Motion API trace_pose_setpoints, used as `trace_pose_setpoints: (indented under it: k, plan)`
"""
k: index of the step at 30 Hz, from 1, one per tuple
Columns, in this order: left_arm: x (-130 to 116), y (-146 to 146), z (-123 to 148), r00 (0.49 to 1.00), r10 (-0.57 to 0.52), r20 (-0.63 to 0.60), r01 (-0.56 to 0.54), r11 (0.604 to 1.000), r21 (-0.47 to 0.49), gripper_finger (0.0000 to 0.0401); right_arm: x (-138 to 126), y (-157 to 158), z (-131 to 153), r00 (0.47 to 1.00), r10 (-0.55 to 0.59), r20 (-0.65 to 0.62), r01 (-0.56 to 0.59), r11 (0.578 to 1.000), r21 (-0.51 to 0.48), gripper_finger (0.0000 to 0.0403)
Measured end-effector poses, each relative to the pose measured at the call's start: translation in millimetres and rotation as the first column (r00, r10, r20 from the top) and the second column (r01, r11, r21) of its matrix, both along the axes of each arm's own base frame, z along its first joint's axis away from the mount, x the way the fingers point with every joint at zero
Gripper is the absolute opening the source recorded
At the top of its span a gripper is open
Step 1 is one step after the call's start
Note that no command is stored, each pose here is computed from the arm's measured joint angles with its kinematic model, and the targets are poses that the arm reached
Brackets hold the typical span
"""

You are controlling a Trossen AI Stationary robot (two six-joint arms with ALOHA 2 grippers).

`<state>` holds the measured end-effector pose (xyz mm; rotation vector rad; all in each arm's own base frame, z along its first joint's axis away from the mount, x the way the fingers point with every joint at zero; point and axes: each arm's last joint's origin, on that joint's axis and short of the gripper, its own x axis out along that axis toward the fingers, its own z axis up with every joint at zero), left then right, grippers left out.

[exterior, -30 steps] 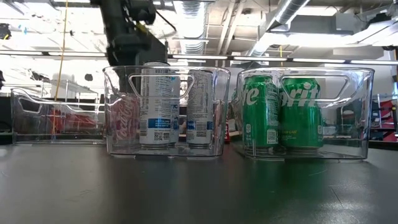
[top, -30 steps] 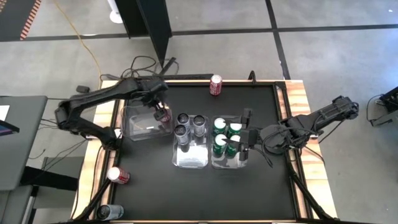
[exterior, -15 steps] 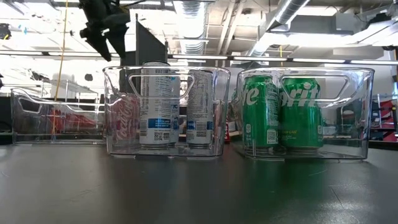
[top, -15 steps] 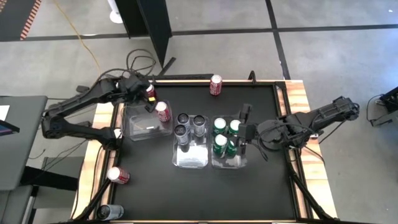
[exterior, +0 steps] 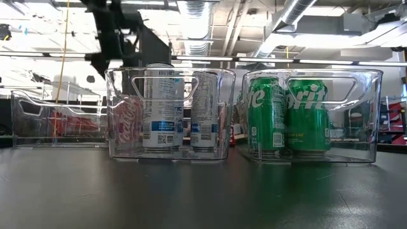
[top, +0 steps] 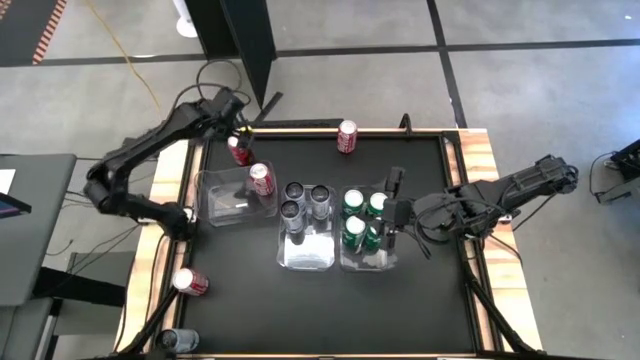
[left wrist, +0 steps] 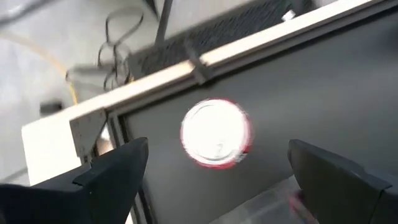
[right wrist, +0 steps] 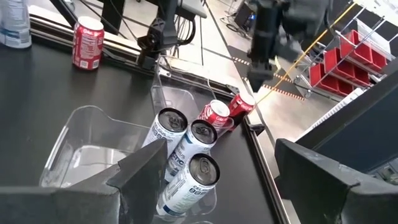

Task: Sort soda cans
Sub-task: Put the top left red soda can into the left transparent bin

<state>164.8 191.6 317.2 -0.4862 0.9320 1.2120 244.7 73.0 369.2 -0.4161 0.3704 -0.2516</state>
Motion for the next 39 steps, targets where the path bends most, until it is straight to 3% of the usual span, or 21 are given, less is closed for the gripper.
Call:
trace_pose_setpoints:
  k: [3, 7, 14, 21, 30, 39]
  plan:
    - [-2, 17, -13, 0.999, 0.031, -0.018, -0.032, 0.998, -0.055, 0.0382, -1, 2, 0, 1.000, 0.009, 0.000, -0.009, 1.000, 0.000, 0.0315]
    - [2, 31, -24, 1.000, -0.003, 0.028, 0.006, 0.995, -0.104, 0.0382, -1, 2, 0, 1.000, 0.009, -0.001, -0.009, 1.000, -0.001, 0.0315]
    - [9, 38, -36, 0.999, -0.031, 0.039, 0.037, 0.987, -0.155, 0.0382, -1, 2, 0, 1.000, 0.007, -0.005, -0.007, 1.000, -0.002, 0.0315]
    - [-1, 42, -54, 1.000, 0.004, 0.008, -0.003, 0.980, -0.199, 0.0382, 0, 1, 0, 1.000, 0.006, -0.005, -0.006, 1.000, -0.004, 0.0315]
    - [-6, 46, -76, 0.997, -0.012, 0.071, 0.027, 0.977, -0.211, 0.0382, 0, 1, -1, 1.000, 0.006, -0.005, -0.006, 1.000, -0.004, 0.0315]
    - [-5, 48, -82, 0.996, -0.025, 0.091, 0.042, 0.981, -0.189, 0.0382, 0, 1, 0, 1.000, 0.004, -0.005, -0.004, 1.000, -0.003, 0.0315]
